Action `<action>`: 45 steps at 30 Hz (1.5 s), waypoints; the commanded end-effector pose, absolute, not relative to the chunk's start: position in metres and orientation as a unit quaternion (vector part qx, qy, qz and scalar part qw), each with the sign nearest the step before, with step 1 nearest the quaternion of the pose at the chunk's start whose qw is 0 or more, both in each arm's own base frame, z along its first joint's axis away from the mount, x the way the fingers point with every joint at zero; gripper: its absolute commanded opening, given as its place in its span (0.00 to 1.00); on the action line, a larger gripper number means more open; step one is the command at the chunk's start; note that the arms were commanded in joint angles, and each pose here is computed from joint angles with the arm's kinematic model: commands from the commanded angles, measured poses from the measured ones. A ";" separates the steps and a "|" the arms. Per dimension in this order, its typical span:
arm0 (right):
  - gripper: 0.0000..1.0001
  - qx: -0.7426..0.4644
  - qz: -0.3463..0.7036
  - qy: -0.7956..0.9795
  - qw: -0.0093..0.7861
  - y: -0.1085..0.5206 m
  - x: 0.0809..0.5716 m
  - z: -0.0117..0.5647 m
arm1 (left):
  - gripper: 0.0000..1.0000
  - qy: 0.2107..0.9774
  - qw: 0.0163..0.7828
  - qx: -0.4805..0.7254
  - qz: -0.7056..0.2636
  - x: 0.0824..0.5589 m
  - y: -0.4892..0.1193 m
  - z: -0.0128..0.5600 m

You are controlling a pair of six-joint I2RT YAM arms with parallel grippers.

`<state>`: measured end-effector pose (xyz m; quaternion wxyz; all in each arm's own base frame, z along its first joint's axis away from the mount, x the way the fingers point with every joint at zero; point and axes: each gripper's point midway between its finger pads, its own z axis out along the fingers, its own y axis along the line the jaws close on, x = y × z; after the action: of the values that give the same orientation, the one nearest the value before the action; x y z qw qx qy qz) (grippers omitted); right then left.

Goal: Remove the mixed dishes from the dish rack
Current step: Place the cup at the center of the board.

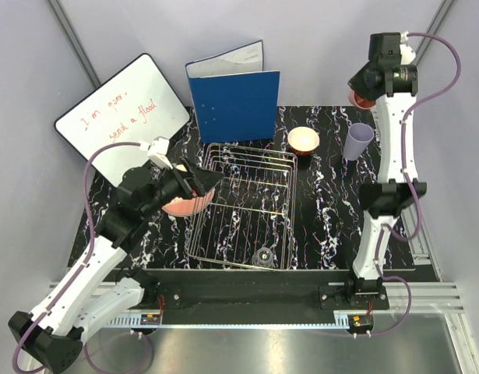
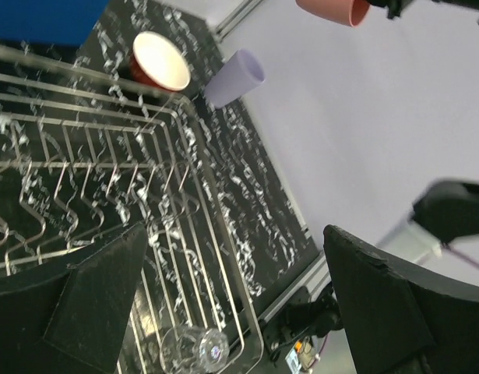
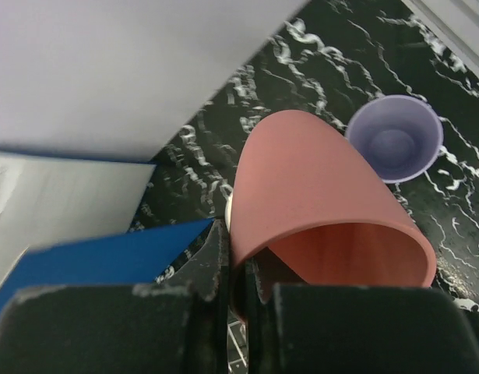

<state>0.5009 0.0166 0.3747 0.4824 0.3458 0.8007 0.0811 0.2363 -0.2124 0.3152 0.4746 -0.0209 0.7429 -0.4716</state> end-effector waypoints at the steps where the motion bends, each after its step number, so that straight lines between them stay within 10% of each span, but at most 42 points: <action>1: 0.00 0.410 0.088 0.801 0.427 -0.016 0.486 0.360 | 0.99 0.756 0.468 -0.028 -0.456 0.234 -0.206 0.298; 40: 0.00 0.409 -0.028 0.847 0.337 -0.050 0.534 0.219 | 0.99 0.806 0.388 -0.029 -0.447 0.239 -0.223 0.223; 45: 0.39 0.400 -0.004 0.846 0.353 -0.044 0.543 0.230 | 0.99 0.810 0.381 -0.031 -0.446 0.241 -0.226 0.219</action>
<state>0.5283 -0.0435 0.2025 0.3066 0.4060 0.8606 -0.0238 0.2371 -0.2205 0.2109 0.3701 -0.0387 0.8226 -0.4300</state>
